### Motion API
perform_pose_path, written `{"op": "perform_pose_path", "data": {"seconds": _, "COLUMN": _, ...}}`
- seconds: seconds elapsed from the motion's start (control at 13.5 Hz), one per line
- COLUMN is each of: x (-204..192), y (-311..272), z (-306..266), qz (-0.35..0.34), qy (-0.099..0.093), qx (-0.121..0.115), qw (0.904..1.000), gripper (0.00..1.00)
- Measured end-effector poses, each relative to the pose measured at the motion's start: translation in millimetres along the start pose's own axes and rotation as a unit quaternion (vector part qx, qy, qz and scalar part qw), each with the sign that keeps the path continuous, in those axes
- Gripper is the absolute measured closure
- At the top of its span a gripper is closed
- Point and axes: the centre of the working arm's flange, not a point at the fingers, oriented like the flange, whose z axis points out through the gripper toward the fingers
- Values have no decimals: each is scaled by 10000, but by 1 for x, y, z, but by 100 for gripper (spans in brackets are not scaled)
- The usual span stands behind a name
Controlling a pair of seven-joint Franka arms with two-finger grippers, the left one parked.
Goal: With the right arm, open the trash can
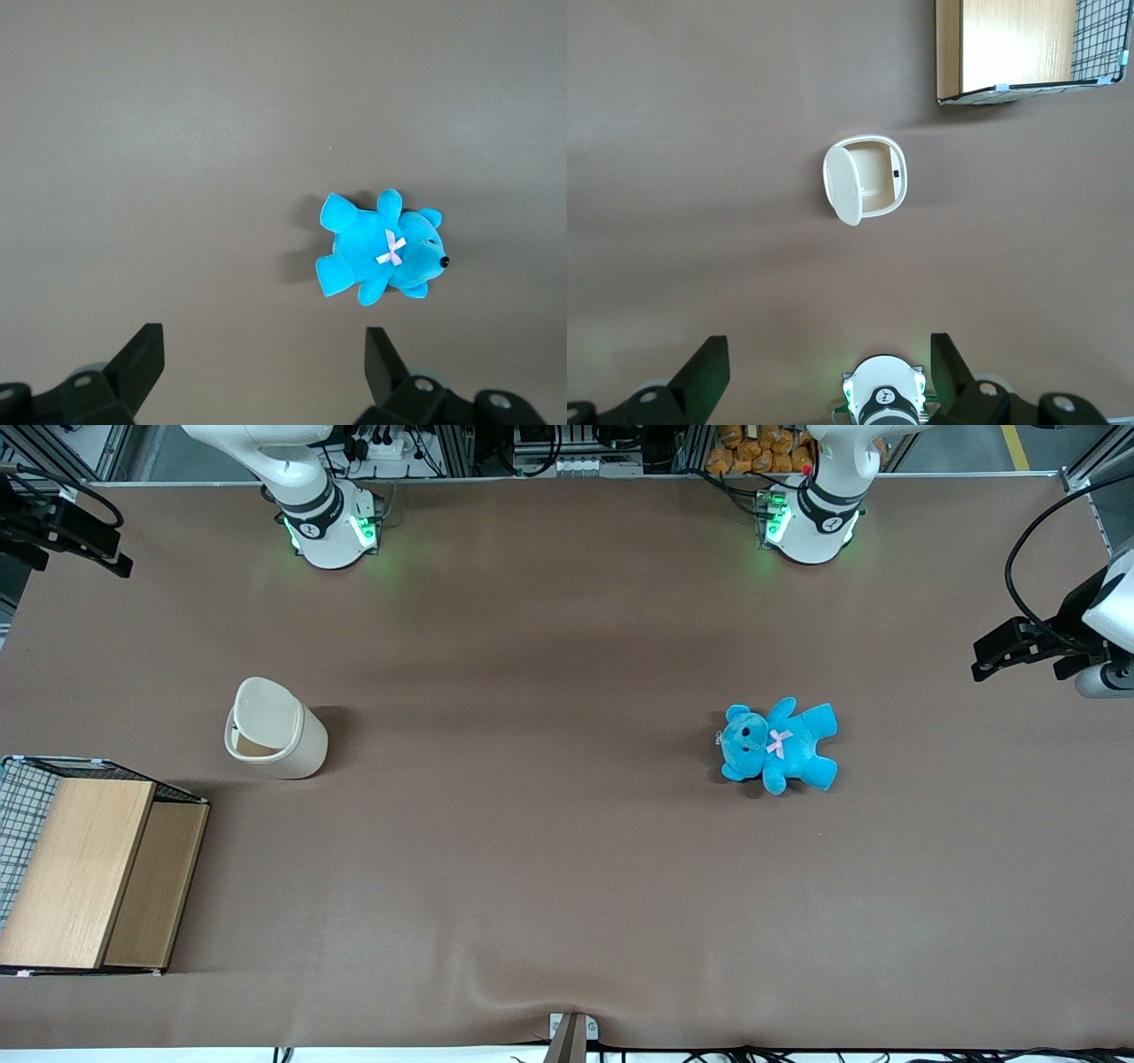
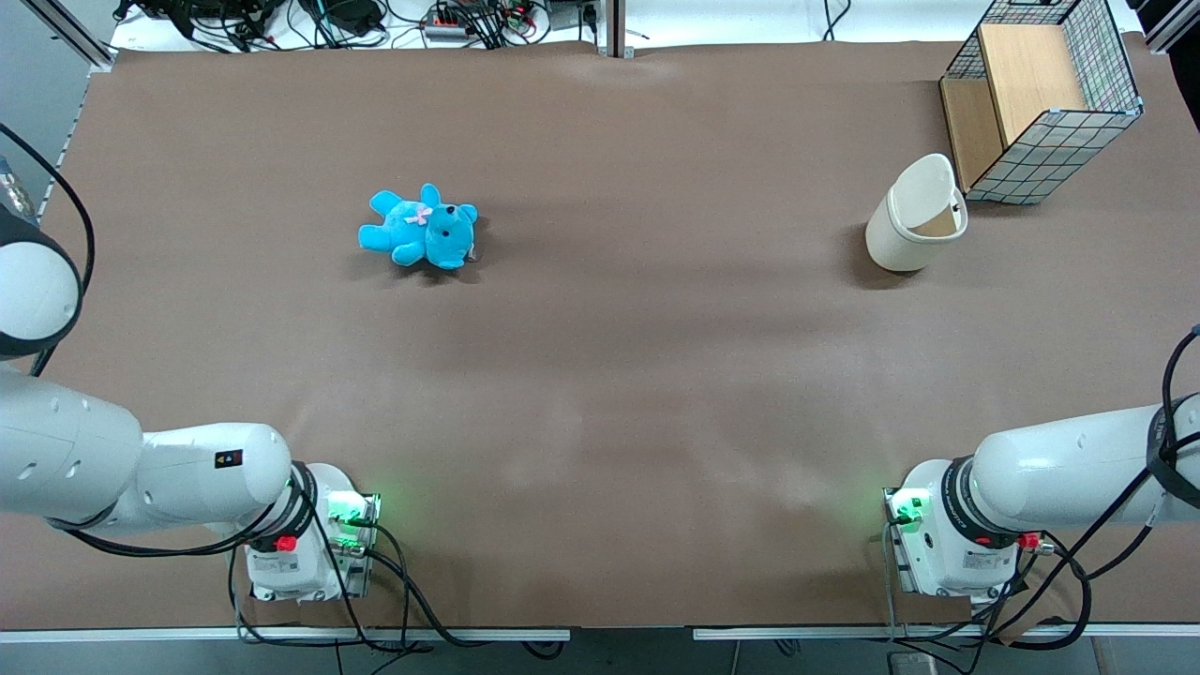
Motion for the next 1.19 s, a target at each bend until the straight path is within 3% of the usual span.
{"op": "perform_pose_path", "data": {"seconds": 1.19, "x": 11, "y": 13, "z": 13, "qz": 136, "qy": -136, "qx": -13, "qw": 9998, "gripper": 0}}
